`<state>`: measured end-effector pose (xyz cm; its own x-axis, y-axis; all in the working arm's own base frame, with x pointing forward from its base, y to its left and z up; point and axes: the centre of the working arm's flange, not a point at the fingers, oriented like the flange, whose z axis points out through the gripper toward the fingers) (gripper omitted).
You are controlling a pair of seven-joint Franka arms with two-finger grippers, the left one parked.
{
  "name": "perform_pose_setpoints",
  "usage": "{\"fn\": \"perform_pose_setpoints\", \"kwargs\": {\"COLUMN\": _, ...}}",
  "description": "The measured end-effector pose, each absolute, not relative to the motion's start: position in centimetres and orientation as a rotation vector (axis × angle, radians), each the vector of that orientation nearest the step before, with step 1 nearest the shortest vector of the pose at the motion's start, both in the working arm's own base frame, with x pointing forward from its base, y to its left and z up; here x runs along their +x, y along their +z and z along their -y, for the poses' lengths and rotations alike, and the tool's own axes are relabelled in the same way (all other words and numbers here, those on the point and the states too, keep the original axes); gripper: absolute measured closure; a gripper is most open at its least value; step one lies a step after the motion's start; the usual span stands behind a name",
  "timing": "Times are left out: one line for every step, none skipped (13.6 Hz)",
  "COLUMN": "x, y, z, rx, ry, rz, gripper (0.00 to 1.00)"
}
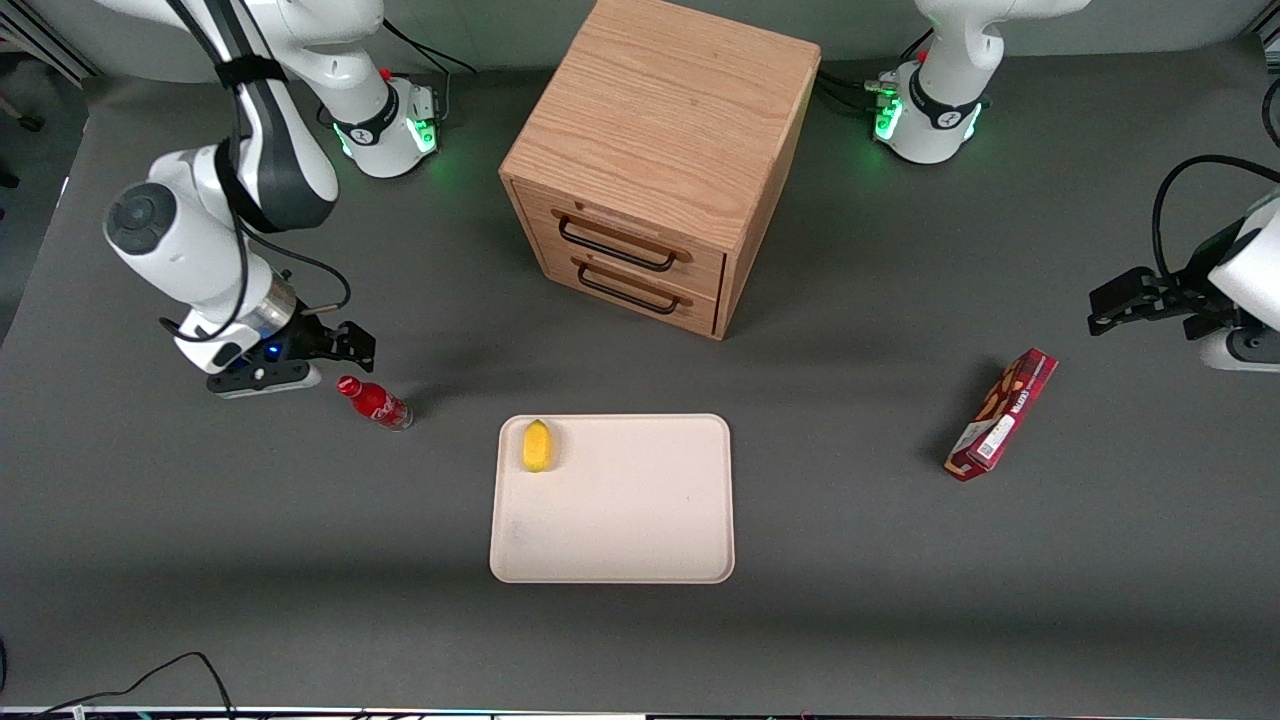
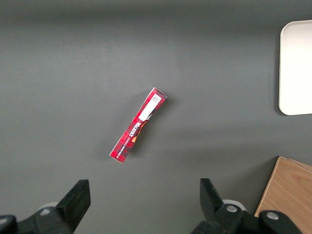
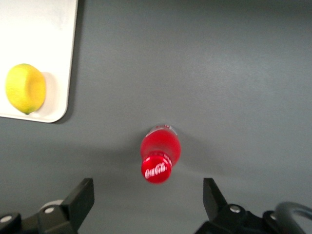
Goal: Place coke bottle on tray
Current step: 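Close the right gripper around the red Coca-Cola bottle's cap end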
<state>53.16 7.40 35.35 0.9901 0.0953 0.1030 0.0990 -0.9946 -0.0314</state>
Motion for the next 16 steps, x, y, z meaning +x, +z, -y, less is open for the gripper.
{"fn": "perform_pose_setpoints", "kwargs": {"x": 53.3, "y": 34.3, "z": -7.4, "rx": -3.095, "ry": -0.163, "rz": 0.150, "gripper": 0.01}}
{"fn": "perform_pose_setpoints", "kwargs": {"x": 53.4, "y": 33.5, "z": -7.4, "rx": -3.094, "ry": -0.167, "rz": 0.149, "gripper": 0.02}}
{"fn": "perform_pose_setpoints", "kwargs": {"x": 53.4, "y": 33.0, "z": -7.4, "rx": -3.093, "ry": -0.168, "rz": 0.148, "gripper": 0.04}}
{"fn": "perform_pose_setpoints", "kwargs": {"x": 53.4, "y": 32.8, "z": -7.4, "rx": -3.093, "ry": -0.167, "rz": 0.147, "gripper": 0.04}}
{"fn": "perform_pose_setpoints", "kwargs": {"x": 53.4, "y": 32.7, "z": -7.4, "rx": -3.093, "ry": -0.165, "rz": 0.147, "gripper": 0.10}}
{"fn": "perform_pose_setpoints", "kwargs": {"x": 53.4, "y": 32.7, "z": -7.4, "rx": -3.093, "ry": -0.164, "rz": 0.147, "gripper": 0.22}}
{"fn": "perform_pose_setpoints", "kwargs": {"x": 53.4, "y": 32.6, "z": -7.3, "rx": -3.093, "ry": -0.163, "rz": 0.146, "gripper": 0.33}}
{"fn": "perform_pose_setpoints", "kwargs": {"x": 53.3, "y": 32.6, "z": -7.3, "rx": -3.093, "ry": -0.161, "rz": 0.145, "gripper": 0.46}}
{"fn": "perform_pose_setpoints", "kwargs": {"x": 53.3, "y": 32.5, "z": -7.3, "rx": -3.094, "ry": -0.159, "rz": 0.144, "gripper": 0.56}}
{"fn": "perform_pose_setpoints", "kwargs": {"x": 53.3, "y": 32.6, "z": -7.2, "rx": -3.094, "ry": -0.161, "rz": 0.142, "gripper": 0.68}}
{"fn": "perform_pose_setpoints", "kwargs": {"x": 53.3, "y": 32.6, "z": -7.1, "rx": -3.094, "ry": -0.159, "rz": 0.141, "gripper": 0.69}}
{"fn": "perform_pose_setpoints", "kwargs": {"x": 53.3, "y": 32.8, "z": -7.1, "rx": -3.095, "ry": -0.151, "rz": 0.142, "gripper": 0.69}}
{"fn": "perform_pose_setpoints", "kwargs": {"x": 53.2, "y": 33.5, "z": -7.1, "rx": -3.098, "ry": -0.130, "rz": 0.142, "gripper": 0.69}}
{"fn": "perform_pose_setpoints", "kwargs": {"x": 53.3, "y": 35.3, "z": -7.0, "rx": -3.102, "ry": -0.098, "rz": 0.141, "gripper": 0.69}}
{"fn": "perform_pose_setpoints", "kwargs": {"x": 53.4, "y": 38.1, "z": -6.9, "rx": -3.107, "ry": -0.054, "rz": 0.140, "gripper": 0.69}}
{"fn": "perform_pose_setpoints", "kwargs": {"x": 53.5, "y": 41.9, "z": -6.7, "rx": -3.112, "ry": -0.007, "rz": 0.138, "gripper": 0.69}}
